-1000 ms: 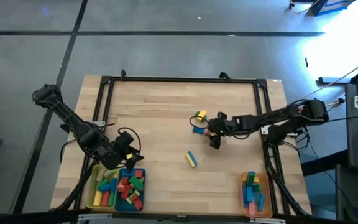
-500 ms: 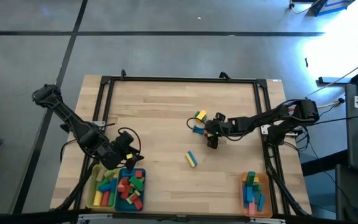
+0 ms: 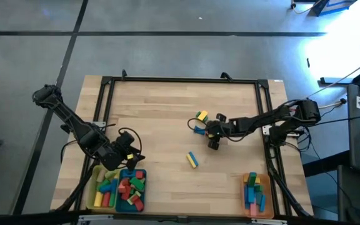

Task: Sort blocks by size
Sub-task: Put the orange arch block into the blue bin, then put the blue arch block into the blue bin, then put the yellow rectangular block into the orange bin

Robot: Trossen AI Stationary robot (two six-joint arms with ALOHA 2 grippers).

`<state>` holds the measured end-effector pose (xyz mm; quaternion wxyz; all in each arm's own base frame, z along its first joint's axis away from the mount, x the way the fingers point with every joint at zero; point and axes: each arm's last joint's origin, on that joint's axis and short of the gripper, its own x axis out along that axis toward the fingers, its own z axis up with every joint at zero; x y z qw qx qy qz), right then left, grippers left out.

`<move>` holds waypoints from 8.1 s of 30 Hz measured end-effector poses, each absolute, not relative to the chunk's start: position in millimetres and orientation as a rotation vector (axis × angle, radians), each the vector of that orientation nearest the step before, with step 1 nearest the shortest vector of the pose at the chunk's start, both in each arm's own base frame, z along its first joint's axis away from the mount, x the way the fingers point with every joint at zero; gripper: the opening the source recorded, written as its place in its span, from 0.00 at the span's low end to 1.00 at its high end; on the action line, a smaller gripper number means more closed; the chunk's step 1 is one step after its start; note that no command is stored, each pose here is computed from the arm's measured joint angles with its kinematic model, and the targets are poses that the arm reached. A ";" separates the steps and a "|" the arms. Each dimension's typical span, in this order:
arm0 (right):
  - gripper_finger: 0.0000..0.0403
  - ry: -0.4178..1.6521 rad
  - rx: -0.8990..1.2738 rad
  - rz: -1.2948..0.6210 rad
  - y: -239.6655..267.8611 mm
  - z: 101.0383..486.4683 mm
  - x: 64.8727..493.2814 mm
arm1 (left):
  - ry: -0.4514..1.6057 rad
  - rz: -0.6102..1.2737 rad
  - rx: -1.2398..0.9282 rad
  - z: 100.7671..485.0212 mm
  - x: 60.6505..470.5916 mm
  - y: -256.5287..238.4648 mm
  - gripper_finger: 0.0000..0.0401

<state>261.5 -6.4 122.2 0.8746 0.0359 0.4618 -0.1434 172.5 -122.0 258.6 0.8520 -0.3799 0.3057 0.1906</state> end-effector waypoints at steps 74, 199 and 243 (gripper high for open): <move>0.70 0.708 -0.169 0.365 164.3 236.1 472.5 | 0.599 0.441 -0.453 260.3 186.8 -98.0 0.52; 0.35 0.357 0.247 0.422 172.8 168.7 507.3 | 0.477 0.263 -0.401 283.0 190.8 -33.3 0.52; 0.58 1.157 -0.157 0.281 139.5 230.4 418.8 | 0.508 0.201 -0.273 237.9 257.8 -57.2 0.52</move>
